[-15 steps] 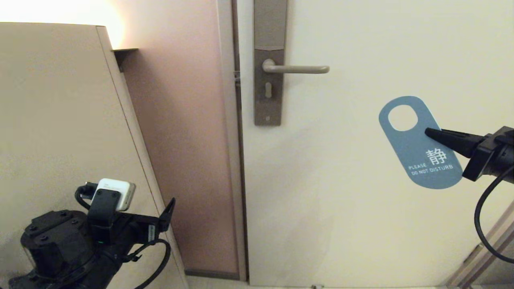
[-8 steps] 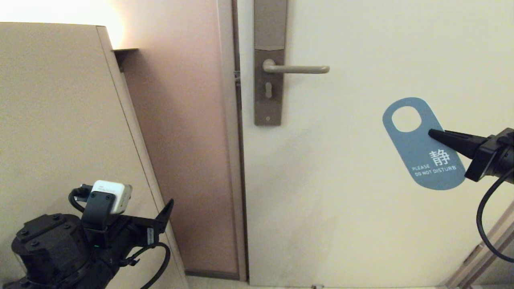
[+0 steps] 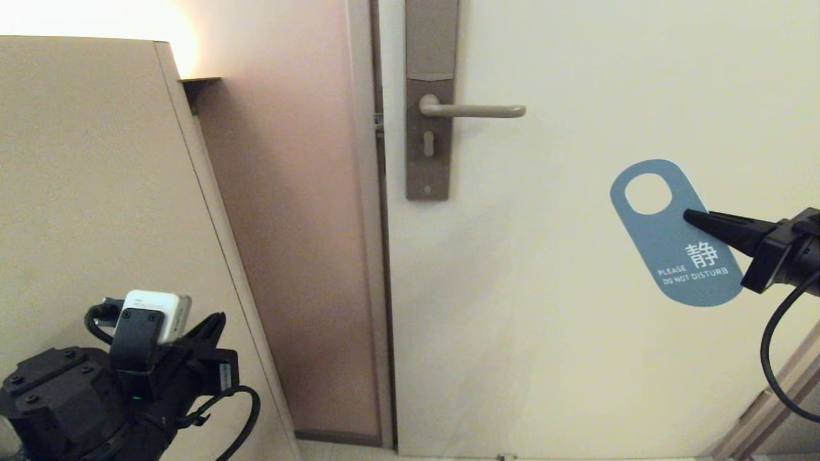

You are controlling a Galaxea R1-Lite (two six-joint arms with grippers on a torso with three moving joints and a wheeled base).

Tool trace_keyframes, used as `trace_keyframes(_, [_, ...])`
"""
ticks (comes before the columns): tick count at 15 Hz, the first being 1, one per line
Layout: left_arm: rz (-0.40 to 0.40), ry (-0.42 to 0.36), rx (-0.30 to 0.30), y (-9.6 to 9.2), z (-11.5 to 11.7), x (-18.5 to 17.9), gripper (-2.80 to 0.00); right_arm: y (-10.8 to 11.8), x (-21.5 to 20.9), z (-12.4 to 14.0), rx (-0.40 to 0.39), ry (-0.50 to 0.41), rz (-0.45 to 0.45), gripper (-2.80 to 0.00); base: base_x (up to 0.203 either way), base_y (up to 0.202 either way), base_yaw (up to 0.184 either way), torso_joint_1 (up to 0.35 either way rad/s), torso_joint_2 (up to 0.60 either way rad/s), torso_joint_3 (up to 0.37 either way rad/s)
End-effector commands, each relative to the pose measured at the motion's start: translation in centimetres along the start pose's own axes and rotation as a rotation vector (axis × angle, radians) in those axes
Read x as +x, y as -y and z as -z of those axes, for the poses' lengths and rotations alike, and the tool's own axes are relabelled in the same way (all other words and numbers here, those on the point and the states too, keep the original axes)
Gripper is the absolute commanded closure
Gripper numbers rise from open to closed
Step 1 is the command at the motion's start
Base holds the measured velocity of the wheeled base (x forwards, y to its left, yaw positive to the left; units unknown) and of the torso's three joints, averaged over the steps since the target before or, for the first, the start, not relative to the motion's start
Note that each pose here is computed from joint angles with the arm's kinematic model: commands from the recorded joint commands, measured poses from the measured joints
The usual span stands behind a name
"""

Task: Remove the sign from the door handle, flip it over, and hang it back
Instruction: Hang the sign back with the other side facing out

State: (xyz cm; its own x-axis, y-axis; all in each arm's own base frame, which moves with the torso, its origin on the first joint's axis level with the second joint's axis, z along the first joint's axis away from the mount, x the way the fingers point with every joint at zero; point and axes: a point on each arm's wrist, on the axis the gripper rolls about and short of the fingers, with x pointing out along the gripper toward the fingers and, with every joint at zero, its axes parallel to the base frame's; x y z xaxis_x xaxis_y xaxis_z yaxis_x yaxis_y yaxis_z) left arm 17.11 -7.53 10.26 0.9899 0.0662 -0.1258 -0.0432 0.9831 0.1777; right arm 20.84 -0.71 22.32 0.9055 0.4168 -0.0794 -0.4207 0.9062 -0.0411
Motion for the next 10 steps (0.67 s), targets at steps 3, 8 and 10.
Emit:
trace_keyframes(3, [-0.099,0.041,-0.025,-0.4,-0.7,-0.3,0.00,0.0,0.0,0.0,-0.003,0.004,-0.004,0.00,0.000,0.000,0.000,0.000,0.00,0.000])
trace_keyframes(8, [-0.104,0.068,0.036,-0.7,-1.3,-0.8,0.00,-0.2,-0.3,0.0,-0.005,0.005,-0.006,0.00,0.000,0.000,0.000,0.000,0.00,0.000])
trace_keyframes(10, [-0.112,0.083,0.042,-0.8,-1.6,-1.0,0.00,-0.2,-0.3,0.0,-0.008,0.007,-0.005,0.00,0.000,0.000,0.000,0.000,0.00,0.000])
